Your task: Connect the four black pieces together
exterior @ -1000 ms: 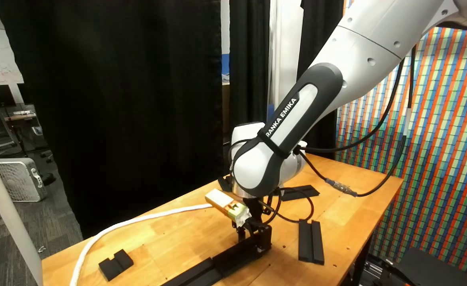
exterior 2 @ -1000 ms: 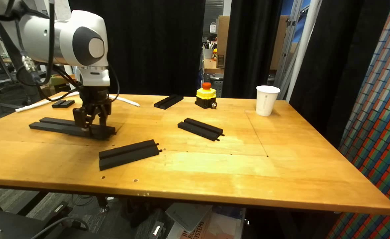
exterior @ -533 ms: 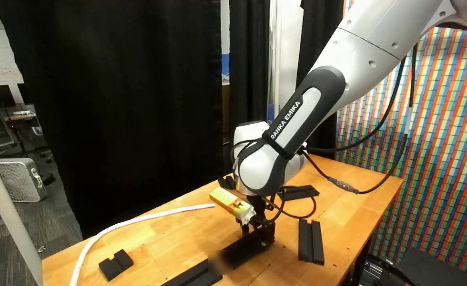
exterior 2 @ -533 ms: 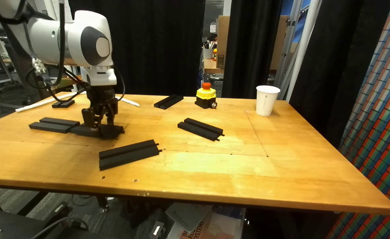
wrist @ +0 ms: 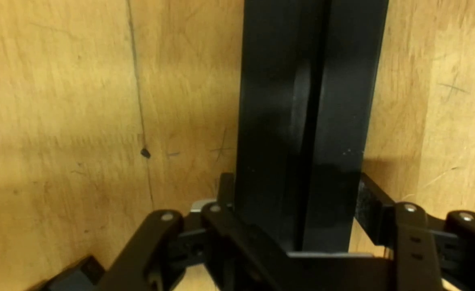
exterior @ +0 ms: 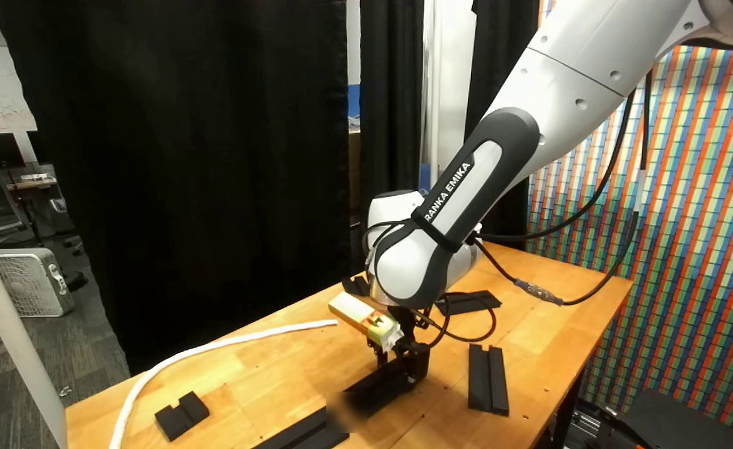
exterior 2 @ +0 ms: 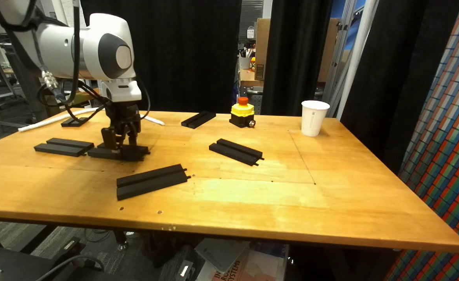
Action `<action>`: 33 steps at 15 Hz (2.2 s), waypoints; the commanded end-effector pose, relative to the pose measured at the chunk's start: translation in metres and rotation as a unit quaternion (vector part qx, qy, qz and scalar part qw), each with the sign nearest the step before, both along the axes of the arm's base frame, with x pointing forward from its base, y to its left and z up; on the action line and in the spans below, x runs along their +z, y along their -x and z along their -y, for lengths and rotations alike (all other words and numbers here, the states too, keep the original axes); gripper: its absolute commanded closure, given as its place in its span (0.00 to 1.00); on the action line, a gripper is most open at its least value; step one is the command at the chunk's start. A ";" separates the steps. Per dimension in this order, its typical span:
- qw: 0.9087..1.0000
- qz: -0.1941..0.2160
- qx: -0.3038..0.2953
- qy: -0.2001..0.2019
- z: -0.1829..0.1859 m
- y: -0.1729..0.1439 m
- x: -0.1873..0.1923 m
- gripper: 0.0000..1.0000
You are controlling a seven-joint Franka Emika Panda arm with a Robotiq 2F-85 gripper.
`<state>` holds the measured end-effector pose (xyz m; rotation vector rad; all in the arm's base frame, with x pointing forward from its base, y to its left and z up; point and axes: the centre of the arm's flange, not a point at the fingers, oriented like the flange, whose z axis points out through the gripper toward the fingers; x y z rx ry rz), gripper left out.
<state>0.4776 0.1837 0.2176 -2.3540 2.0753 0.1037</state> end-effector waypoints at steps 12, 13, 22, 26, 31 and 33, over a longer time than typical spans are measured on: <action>0.998 0.054 0.038 0.003 -0.012 -0.004 0.003 0.53; 0.998 0.051 0.036 0.001 -0.015 -0.002 0.005 0.53; 0.999 0.037 0.012 -0.005 -0.030 0.014 0.012 0.53; 0.999 0.035 0.000 0.000 -0.031 0.019 0.017 0.53; 1.000 0.024 -0.006 0.004 -0.032 0.028 0.022 0.53; 1.000 0.023 -0.002 0.002 -0.032 0.030 0.021 0.53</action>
